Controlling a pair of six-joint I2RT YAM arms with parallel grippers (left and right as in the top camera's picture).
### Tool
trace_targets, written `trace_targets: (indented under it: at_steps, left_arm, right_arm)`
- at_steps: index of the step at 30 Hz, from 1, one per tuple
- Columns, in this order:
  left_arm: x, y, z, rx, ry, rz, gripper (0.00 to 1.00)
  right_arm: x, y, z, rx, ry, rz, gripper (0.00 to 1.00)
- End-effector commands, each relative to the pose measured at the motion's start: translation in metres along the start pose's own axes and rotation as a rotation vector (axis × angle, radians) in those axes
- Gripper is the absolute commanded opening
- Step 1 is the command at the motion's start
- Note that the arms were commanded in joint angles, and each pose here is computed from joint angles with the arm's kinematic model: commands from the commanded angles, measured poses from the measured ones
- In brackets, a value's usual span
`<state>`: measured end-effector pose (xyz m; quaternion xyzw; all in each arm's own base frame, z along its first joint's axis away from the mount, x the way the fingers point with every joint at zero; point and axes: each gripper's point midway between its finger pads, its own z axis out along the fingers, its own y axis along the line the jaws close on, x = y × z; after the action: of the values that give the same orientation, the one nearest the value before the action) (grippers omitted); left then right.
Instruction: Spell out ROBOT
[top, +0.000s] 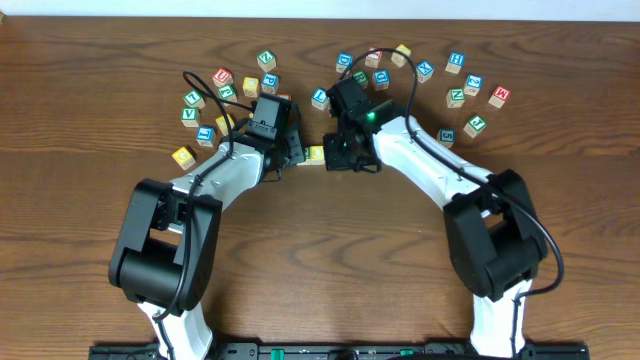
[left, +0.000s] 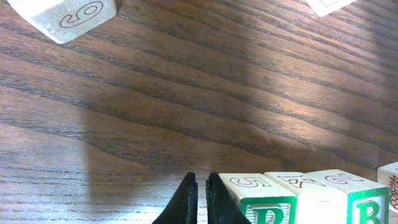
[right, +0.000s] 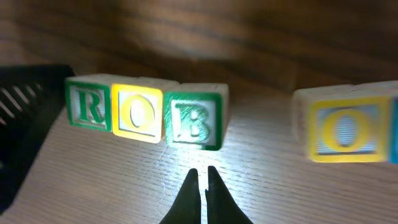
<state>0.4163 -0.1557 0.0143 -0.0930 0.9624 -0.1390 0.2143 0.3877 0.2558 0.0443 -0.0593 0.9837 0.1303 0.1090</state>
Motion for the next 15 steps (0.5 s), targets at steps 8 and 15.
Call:
trace_targets:
  at_steps: [8, 15]
  left_arm:
    - [0.003, 0.004, 0.002, -0.011, 0.006, -0.009, 0.07]
    - [0.003, 0.004, 0.002, -0.011, 0.006, -0.009, 0.08]
  right_arm:
    - [-0.016, -0.017, -0.004, 0.064, -0.072, 0.027, 0.01]
    - [-0.011, -0.019, 0.011, 0.068, -0.043, 0.038, 0.01]
